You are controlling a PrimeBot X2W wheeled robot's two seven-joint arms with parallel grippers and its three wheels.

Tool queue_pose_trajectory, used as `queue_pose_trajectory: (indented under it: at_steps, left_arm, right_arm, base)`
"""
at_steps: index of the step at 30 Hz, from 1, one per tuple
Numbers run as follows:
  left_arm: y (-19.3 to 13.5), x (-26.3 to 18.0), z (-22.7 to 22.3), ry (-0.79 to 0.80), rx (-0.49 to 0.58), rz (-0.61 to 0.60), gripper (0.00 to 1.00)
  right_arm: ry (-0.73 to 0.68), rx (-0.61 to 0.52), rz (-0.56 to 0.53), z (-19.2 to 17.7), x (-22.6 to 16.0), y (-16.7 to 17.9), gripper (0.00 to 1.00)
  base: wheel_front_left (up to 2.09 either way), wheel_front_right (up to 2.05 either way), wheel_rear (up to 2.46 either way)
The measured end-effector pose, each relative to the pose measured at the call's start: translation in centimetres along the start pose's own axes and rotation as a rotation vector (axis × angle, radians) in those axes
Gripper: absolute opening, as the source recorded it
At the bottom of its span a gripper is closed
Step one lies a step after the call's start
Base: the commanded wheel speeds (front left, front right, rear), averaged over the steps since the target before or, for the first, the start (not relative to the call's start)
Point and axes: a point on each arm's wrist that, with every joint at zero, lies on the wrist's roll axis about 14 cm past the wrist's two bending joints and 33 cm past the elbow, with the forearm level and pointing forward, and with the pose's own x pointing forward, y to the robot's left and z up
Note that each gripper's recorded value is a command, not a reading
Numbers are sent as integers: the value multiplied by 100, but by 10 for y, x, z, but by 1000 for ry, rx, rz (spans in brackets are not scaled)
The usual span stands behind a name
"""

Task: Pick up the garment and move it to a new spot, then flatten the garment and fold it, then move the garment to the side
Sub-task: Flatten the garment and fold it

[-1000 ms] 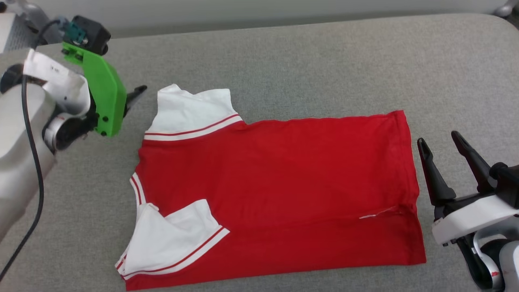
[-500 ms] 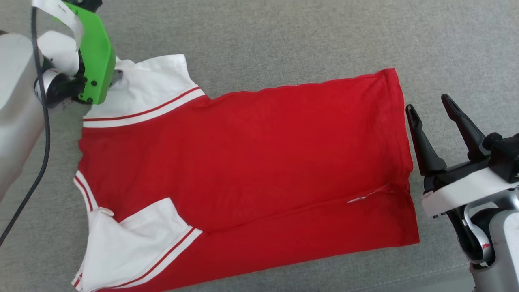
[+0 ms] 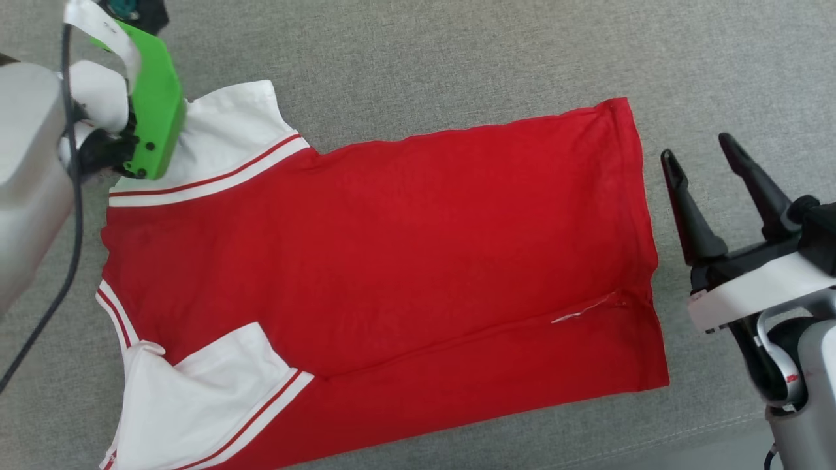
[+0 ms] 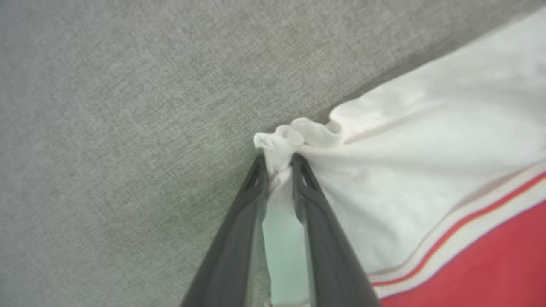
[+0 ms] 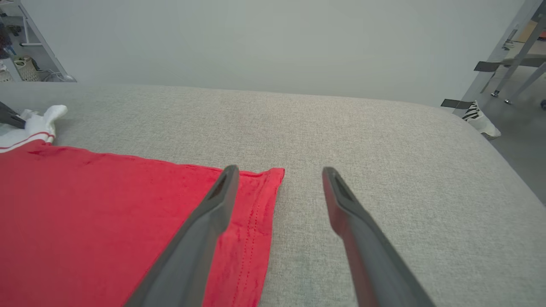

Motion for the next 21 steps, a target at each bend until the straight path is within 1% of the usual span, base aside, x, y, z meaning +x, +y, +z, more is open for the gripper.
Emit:
queue_pose_trajectory:
  at_steps: [5,10,15,21]
  left_arm:
    - [-5,-10,6,-67,39,8,0]
    - [-7,-28,19,-196,60,20,0]
    - [-14,-47,24,-280,101,26,0]
    - [-16,-70,27,-365,119,44,0]
  right_arm:
    - [-39,-44,5,22,4,-9,100]
    - [-36,-106,36,48,17,-17,100]
    - [126,-191,125,47,32,-14,100]
    - [413,-210,246,24,38,1,100]
  base:
    - [0,0,0]
    - [0,0,0]
    - [0,0,0]
    - [0,0,0]
